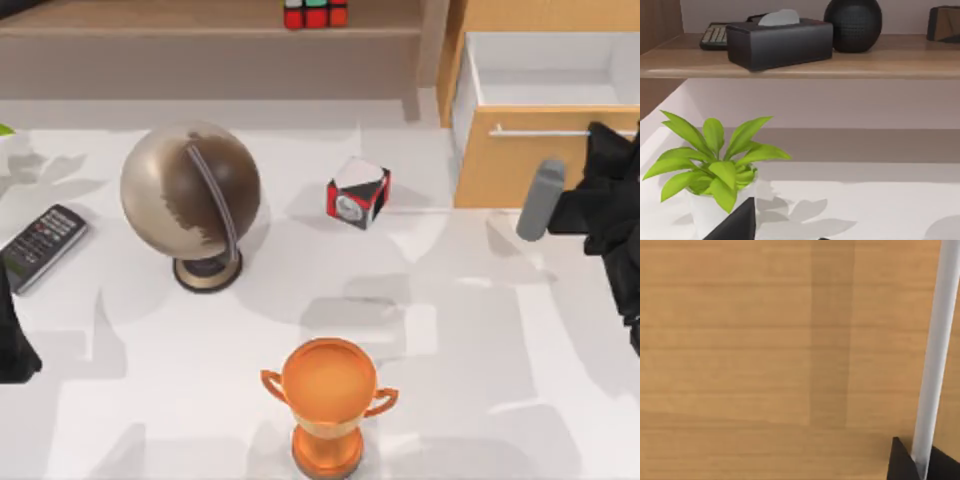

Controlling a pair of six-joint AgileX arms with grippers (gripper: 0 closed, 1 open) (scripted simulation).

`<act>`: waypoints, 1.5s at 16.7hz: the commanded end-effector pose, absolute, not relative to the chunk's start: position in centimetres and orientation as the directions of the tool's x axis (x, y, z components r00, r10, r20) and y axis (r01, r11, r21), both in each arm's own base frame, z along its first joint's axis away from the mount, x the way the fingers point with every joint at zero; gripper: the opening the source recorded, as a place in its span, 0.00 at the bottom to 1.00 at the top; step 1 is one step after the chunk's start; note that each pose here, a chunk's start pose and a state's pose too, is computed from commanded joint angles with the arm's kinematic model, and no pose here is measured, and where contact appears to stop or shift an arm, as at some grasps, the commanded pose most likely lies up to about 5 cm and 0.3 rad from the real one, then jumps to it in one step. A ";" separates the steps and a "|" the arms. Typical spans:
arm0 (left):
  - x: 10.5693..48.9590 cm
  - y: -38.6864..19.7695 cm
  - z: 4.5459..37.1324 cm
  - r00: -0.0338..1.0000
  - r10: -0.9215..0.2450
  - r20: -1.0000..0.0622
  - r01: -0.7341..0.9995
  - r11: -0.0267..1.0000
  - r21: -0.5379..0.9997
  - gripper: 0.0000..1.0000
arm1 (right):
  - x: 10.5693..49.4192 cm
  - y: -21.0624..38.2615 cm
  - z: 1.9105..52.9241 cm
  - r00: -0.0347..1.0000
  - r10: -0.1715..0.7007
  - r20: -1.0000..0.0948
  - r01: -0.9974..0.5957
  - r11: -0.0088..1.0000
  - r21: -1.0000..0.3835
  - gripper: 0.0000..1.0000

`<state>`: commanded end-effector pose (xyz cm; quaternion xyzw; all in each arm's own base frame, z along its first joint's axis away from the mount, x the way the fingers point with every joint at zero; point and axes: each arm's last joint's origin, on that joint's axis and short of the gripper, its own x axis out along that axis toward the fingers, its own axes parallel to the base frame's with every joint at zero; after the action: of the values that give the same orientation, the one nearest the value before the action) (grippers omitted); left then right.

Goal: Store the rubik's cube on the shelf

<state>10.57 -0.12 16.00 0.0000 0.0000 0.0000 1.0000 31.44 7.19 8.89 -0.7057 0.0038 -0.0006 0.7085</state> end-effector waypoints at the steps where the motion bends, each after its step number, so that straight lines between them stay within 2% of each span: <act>1: 10.6 -0.1 16.0 1.000 0.000 0.000 0.000 1.000 0.000 1.00 | 31.7 7.2 9.2 1.000 -0.006 0.011 0.011 0.008 -1.000 0.00; 14: 10.6 -0.1 16.0 1.000 0.000 0.000 0.000 1.000 0.000 1.00 | 37.2 7.1 8.8 1.000 -0.007 -0.007 -0.007 0.000 -1.000 0.00; 25: 10.6 -0.1 16.0 1.000 0.000 0.000 0.000 1.000 0.000 1.00 | 38.9 7.2 8.9 1.000 -0.006 -0.005 -0.005 0.004 -1.000 0.00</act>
<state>10.57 -0.12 16.00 0.0000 0.0000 0.0000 1.0000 38.95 7.24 8.87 -0.7057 0.0039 0.0000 0.7085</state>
